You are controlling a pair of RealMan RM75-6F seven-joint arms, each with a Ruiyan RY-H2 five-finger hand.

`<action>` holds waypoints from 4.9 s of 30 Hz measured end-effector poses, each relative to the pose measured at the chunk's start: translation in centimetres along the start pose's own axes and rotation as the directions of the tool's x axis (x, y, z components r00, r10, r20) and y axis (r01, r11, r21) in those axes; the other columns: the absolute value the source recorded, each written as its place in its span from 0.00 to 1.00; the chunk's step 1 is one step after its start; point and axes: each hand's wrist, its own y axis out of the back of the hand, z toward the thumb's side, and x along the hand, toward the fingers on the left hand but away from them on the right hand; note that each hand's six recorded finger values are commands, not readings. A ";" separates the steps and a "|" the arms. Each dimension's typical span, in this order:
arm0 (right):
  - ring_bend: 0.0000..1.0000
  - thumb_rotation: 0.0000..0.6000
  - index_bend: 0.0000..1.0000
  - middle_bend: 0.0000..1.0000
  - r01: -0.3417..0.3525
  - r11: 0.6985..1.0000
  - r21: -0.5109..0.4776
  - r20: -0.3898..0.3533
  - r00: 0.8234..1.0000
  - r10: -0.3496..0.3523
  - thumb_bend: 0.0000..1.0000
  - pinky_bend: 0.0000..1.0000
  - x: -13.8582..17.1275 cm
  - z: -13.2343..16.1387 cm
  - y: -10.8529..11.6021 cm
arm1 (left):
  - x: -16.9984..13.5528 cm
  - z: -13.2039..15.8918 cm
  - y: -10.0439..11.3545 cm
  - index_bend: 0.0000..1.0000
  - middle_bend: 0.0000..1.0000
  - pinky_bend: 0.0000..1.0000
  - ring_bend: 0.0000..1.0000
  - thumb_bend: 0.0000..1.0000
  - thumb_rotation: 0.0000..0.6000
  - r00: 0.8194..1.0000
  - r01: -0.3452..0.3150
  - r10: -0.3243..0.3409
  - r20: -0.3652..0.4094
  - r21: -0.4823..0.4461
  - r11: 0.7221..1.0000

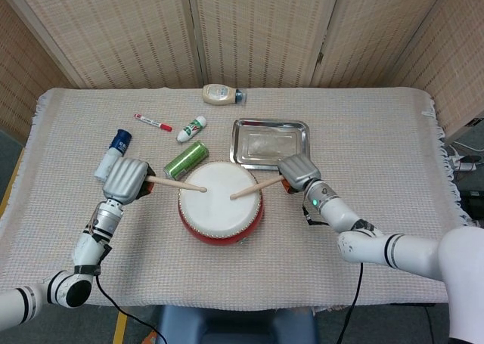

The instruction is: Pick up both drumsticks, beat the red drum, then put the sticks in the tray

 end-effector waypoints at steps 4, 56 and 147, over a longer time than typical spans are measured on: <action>1.00 1.00 1.00 1.00 0.047 0.997 -0.068 -0.026 0.998 -0.049 1.00 1.00 0.3 0.9 1.6 | 0.0 0.2 -1.5 1.00 1.00 1.00 1.00 0.63 1.00 0.999 0.039 -0.040 0.005 0.015 0.999; 1.00 1.00 1.00 1.00 0.066 0.994 -0.086 -0.018 0.998 -0.068 1.00 1.00 -0.7 0.6 1.6 | -0.4 -0.6 -1.1 1.00 1.00 1.00 1.00 0.63 1.00 0.999 0.035 -0.035 -0.006 -0.026 0.999; 1.00 1.00 1.00 1.00 0.144 0.956 -0.254 0.140 0.984 -0.111 0.83 1.00 -3.1 -7.7 3.3 | -4.2 -3.4 2.5 1.00 1.00 1.00 1.00 0.63 1.00 0.995 -0.098 0.094 -0.045 -0.107 0.989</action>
